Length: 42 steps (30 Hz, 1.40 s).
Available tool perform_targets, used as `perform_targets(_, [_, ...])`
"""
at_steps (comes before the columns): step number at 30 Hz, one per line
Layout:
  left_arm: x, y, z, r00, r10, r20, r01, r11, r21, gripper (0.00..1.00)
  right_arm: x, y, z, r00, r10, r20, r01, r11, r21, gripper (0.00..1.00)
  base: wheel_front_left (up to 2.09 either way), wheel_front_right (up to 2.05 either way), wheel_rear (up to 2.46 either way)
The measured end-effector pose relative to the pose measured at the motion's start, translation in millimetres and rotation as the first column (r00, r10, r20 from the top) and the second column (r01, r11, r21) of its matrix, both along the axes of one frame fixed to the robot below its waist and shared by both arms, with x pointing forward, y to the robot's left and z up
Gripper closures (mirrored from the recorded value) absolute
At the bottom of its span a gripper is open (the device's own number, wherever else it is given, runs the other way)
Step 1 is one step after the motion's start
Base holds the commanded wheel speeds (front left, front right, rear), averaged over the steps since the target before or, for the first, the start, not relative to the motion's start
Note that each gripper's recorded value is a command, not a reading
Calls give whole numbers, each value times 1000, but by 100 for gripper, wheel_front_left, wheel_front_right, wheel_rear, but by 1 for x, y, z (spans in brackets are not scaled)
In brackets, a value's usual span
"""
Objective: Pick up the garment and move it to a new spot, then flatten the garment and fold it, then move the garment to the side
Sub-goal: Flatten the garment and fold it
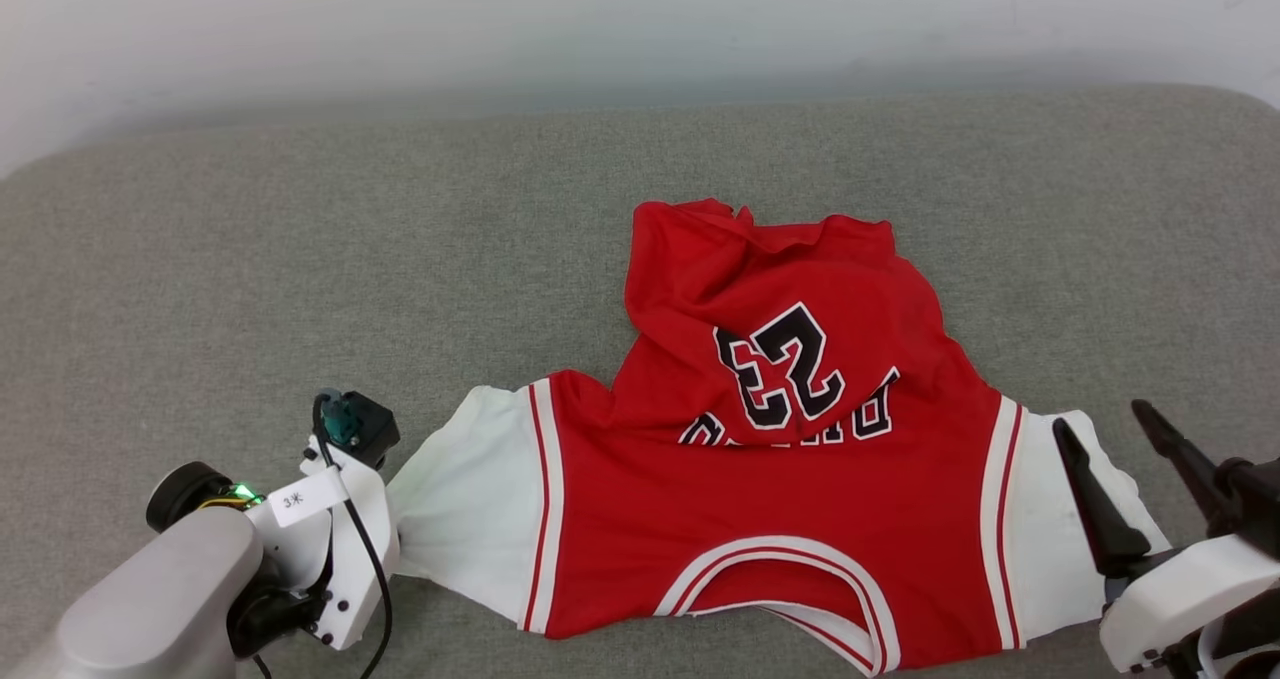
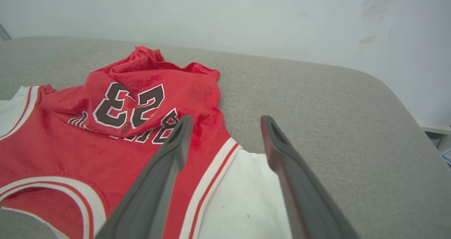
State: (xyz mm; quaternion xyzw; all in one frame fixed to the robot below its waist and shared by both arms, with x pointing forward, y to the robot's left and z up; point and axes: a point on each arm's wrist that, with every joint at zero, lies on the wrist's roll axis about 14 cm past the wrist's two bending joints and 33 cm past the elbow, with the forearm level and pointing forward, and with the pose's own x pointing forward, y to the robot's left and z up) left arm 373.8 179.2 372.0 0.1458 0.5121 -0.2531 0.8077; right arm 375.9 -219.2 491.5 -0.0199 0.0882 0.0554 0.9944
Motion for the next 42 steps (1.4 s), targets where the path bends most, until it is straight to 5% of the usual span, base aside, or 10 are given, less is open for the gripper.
perform_targets(8, [29,7,38,970,68,231,-46,994,-99,100,3,-28,28,1000,0,25,2,994,-105,0,0,0,0])
perform_targets(14, [40,16,72,918,125,376,-71,986,-154,100,-6,-42,18,986,29,-165,-55,986,-155,0,0,0,0])
perform_targets(18, [40,16,88,891,143,431,-73,982,-175,100,-21,-45,-4,929,61,-364,-131,976,-172,0,0,0,0])
perform_targets(28, [37,3,102,870,136,475,-45,979,-198,100,-49,-51,-63,716,61,-696,-194,974,-113,0,0,0,0])
perform_targets(36, [38,-1,100,871,127,475,-35,979,-199,100,-46,-51,-107,626,47,-779,-164,984,-72,0,0,0,0])
perform_targets(42, [39,-1,96,874,126,470,-35,980,-197,100,-47,-35,-133,596,89,-798,-155,988,-5,0,0,0,0])
